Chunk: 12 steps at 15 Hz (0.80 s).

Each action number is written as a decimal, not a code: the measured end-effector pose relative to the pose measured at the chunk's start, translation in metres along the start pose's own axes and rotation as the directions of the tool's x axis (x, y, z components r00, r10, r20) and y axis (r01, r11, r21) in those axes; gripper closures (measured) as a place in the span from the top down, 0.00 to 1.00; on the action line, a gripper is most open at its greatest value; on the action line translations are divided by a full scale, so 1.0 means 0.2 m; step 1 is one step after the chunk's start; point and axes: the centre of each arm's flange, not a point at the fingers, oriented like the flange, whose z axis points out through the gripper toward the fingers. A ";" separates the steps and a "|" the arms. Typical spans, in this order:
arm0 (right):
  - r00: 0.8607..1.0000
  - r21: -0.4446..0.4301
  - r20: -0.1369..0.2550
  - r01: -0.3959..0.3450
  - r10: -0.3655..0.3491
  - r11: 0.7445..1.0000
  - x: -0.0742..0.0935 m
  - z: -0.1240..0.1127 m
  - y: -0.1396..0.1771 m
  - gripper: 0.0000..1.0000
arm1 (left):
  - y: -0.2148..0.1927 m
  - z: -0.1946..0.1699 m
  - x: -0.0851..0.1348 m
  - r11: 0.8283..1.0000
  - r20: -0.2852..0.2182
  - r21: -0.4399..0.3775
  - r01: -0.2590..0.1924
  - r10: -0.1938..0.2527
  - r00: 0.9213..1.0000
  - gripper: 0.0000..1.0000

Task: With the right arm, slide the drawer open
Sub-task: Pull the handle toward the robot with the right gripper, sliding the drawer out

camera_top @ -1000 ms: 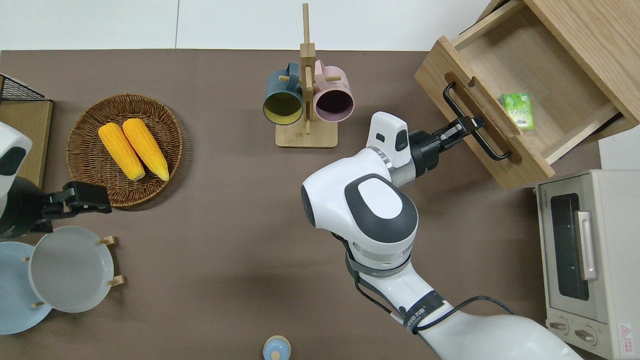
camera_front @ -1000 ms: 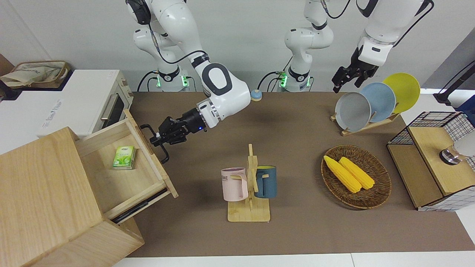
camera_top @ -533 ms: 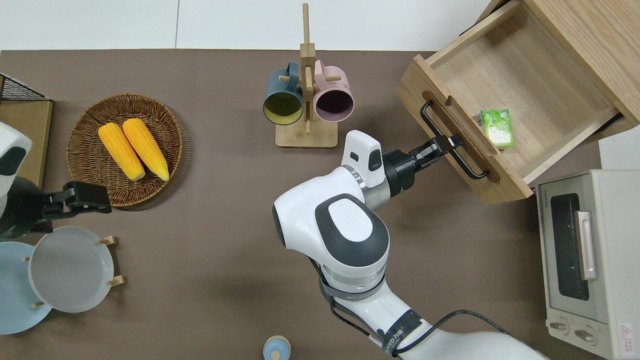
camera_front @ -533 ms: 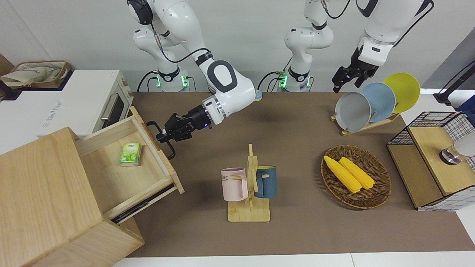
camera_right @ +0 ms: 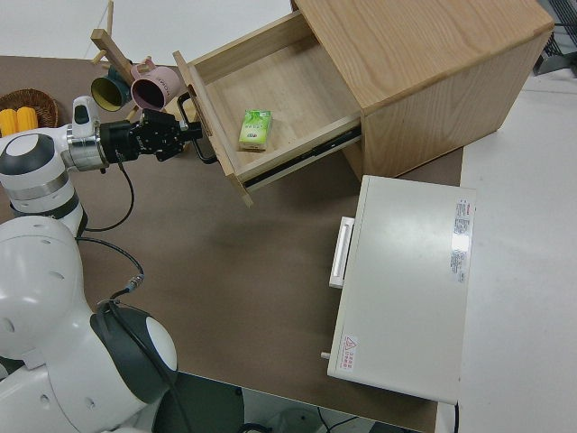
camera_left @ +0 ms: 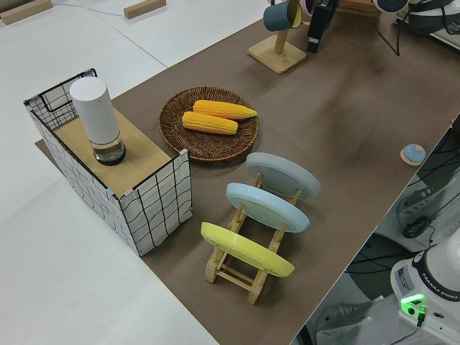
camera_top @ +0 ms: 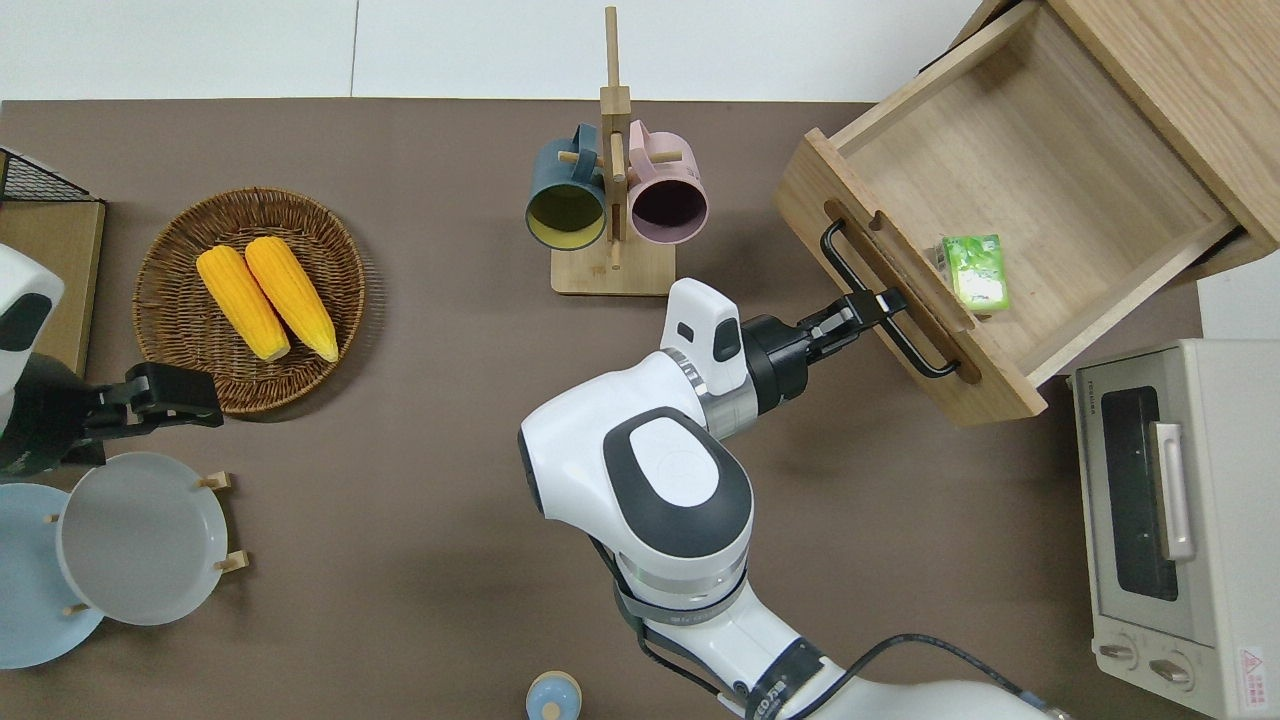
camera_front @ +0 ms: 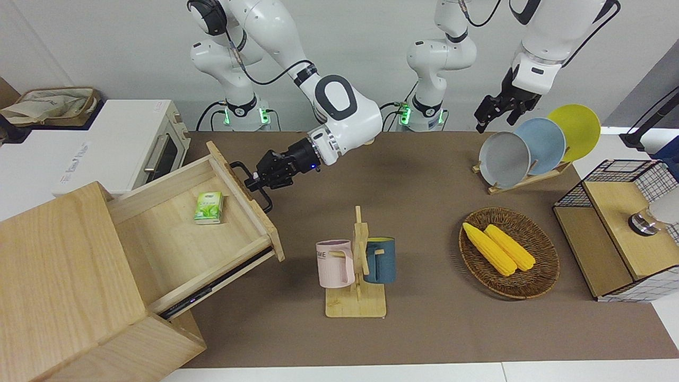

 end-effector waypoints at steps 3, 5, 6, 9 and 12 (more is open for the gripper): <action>1.000 0.013 0.004 0.001 -0.002 1.000 -0.01 -0.04 0.00 0.18 | 0.00 0.00 0.00 1.000 0.000 0.000 0.000 0.000 1.000 1.00; 1.000 0.017 0.006 0.002 -0.002 1.000 -0.01 -0.06 0.00 0.18 | 0.00 0.00 0.00 1.000 0.000 0.000 0.000 0.000 1.000 1.00; 1.000 0.019 0.008 0.002 -0.002 1.000 -0.01 -0.06 0.00 0.18 | 0.00 0.00 0.00 1.000 0.000 0.000 0.000 0.000 1.000 1.00; 1.000 0.021 0.017 0.000 -0.001 1.000 -0.02 -0.06 0.00 0.25 | 0.00 0.00 0.00 1.000 0.000 0.000 0.000 0.000 1.000 1.00; 0.999 0.008 0.035 -0.008 0.008 1.000 -0.03 -0.08 0.03 0.54 | 0.00 0.00 0.00 1.000 0.000 0.000 0.000 0.000 1.000 1.00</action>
